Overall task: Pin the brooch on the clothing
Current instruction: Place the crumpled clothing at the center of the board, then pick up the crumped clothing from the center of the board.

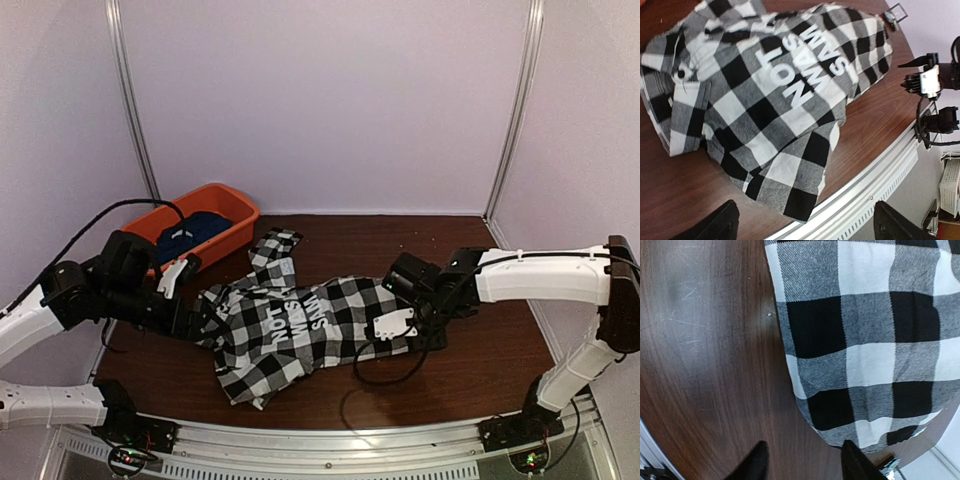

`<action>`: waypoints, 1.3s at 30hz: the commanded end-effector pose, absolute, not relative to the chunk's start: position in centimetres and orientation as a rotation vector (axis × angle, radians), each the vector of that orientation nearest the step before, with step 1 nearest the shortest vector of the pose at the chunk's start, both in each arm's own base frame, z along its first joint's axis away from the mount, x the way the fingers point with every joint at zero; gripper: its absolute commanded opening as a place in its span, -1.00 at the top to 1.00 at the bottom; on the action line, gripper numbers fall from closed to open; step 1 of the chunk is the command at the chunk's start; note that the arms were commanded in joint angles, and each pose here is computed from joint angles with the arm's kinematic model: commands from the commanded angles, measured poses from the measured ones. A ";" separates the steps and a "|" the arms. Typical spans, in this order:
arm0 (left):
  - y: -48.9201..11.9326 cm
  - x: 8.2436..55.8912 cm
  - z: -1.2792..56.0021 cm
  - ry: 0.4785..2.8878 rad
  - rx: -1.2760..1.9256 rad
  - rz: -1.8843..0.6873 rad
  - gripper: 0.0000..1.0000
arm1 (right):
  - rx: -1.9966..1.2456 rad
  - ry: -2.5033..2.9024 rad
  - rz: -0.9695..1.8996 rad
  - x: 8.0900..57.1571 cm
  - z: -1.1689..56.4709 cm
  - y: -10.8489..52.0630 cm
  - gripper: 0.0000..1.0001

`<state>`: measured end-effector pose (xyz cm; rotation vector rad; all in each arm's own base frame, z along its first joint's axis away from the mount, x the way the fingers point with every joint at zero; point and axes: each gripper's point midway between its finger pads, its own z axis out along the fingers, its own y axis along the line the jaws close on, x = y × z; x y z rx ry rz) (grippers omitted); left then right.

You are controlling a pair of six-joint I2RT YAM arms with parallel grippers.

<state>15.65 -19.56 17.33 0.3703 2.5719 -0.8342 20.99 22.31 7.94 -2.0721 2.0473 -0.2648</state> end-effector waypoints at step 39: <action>-27.9 21.5 6.0 2.514 1.446 -0.088 -0.74 | -1.999 2.156 -0.157 29.2 4.3 20.2 -0.25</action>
